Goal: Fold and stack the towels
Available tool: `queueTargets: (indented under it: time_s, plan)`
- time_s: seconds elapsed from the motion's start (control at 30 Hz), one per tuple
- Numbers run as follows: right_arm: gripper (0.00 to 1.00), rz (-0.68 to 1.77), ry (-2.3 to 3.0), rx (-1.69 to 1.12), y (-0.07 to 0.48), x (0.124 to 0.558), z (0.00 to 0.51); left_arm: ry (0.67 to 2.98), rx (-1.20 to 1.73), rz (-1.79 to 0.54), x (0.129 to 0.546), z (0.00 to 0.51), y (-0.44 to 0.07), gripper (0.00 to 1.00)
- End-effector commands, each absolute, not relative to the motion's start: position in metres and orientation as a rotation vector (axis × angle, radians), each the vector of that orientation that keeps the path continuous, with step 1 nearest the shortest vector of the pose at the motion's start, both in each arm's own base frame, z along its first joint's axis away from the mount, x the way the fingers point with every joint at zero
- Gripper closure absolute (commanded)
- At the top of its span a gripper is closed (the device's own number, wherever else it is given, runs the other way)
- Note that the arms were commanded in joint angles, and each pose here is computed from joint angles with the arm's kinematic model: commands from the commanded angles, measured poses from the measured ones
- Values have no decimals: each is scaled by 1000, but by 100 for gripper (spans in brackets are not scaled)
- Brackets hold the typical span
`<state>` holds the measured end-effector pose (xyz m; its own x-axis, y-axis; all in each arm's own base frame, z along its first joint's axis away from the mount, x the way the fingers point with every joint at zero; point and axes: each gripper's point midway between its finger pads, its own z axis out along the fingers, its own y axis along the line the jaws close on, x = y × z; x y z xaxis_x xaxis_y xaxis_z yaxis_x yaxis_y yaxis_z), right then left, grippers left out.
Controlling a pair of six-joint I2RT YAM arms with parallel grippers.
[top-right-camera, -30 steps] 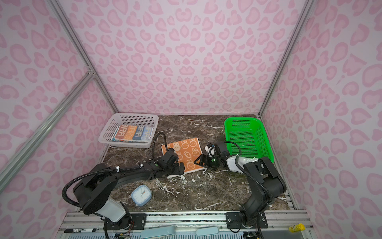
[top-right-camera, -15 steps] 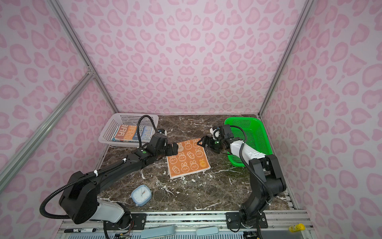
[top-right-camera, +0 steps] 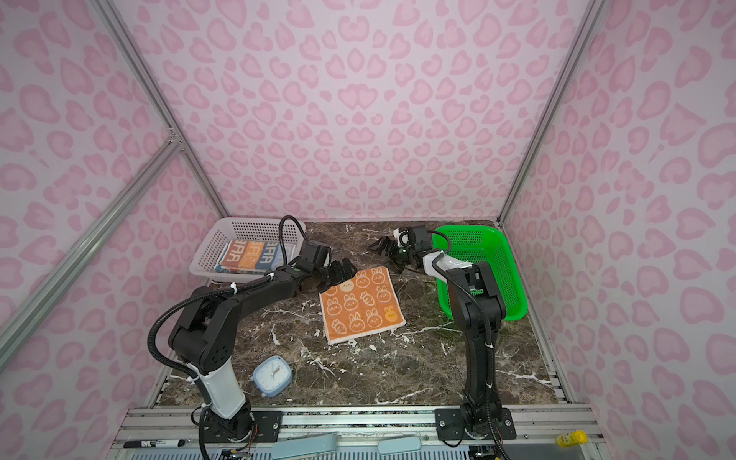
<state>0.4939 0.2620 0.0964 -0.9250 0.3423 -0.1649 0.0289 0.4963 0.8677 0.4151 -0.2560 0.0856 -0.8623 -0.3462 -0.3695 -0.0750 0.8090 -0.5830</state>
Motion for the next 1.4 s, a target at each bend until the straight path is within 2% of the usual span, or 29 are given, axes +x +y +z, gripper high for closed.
queueTargets:
  time_s: [0.0, 0.23, 0.37, 0.47, 0.6, 0.87, 1.03, 1.17, 1.37]
  plan:
    - [2, 1449, 2434, 314, 273, 495, 85, 2523, -331, -798, 424, 78, -254, 2]
    - [2, 1400, 2509, 350, 261, 488, 45, 2614, -272, -589, 426, 42, -227, 2]
    - [2, 1351, 2552, 265, 259, 477, 48, 2671, -115, -542, 427, 35, -234, 2]
    - [2, 1168, 2613, 100, 250, 464, 68, 2640, -27, -490, 427, 51, -238, 2]
    - [2, 985, 2612, 10, 226, 473, 97, 2566, 51, -461, 431, 82, -239, 2]
    - [3, 566, 2764, -232, 195, 480, 67, 2472, 139, -521, 432, 128, -247, 2]
    - [24, 467, 2810, -323, 193, 484, 49, 2486, 135, -511, 422, 120, -242, 2]
    - [32, 393, 2845, -385, 192, 484, 33, 2502, 138, -497, 419, 114, -241, 2]
    - [44, 452, 2859, -412, 202, 485, 23, 2519, 143, -492, 417, 108, -240, 2]
